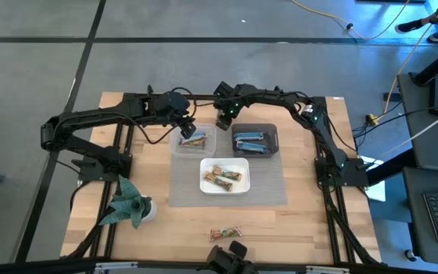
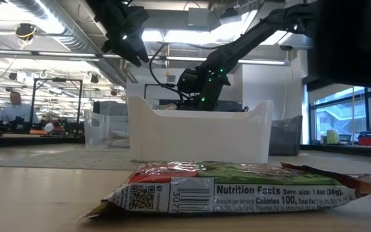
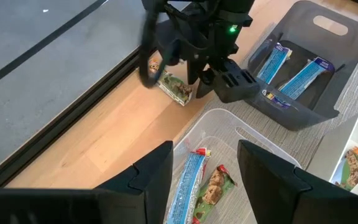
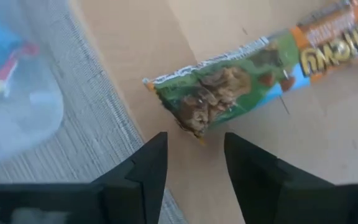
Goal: Pick and place Granola Bars by type
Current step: Put the yellow granola bar into the white bin
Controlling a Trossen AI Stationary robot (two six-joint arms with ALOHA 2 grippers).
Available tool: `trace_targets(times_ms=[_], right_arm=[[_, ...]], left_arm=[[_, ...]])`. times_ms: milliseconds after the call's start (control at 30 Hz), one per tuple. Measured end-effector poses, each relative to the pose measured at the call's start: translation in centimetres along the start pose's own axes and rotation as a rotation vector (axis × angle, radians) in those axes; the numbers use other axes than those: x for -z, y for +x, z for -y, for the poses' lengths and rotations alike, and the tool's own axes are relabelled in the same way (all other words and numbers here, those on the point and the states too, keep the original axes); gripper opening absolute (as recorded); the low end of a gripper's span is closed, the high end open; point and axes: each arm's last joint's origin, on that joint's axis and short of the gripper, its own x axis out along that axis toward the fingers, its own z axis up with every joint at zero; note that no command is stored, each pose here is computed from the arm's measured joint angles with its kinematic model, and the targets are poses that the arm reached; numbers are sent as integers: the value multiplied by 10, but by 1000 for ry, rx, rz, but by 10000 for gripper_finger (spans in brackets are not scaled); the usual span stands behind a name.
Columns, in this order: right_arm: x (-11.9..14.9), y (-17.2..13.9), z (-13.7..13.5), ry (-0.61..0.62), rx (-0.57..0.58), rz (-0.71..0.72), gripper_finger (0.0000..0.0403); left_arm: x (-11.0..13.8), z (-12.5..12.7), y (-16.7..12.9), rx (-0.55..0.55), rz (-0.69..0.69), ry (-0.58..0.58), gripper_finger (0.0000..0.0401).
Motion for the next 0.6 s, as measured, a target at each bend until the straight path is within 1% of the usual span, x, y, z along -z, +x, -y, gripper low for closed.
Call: trace_targets(times_ms=[100,200,333,433,533,600], right_arm=[[0,0,-1,108,-17,-4,162],[0,0,-1,165,-31,2,162],[0,0,1,180,-38,3,162],[-2,-2,3,230,-58,13,162],[-3,-2,5,231,-64,22,162],[-3,-2,5,204,-67,21,162]], left_arm=[[0,0,0,0,0,0,171],[0,0,0,0,0,0,172],[0,0,0,0,0,-6,173],[0,0,0,0,0,-21,171],[0,0,0,0,0,-26,172],[0,0,0,0,0,-26,173]])
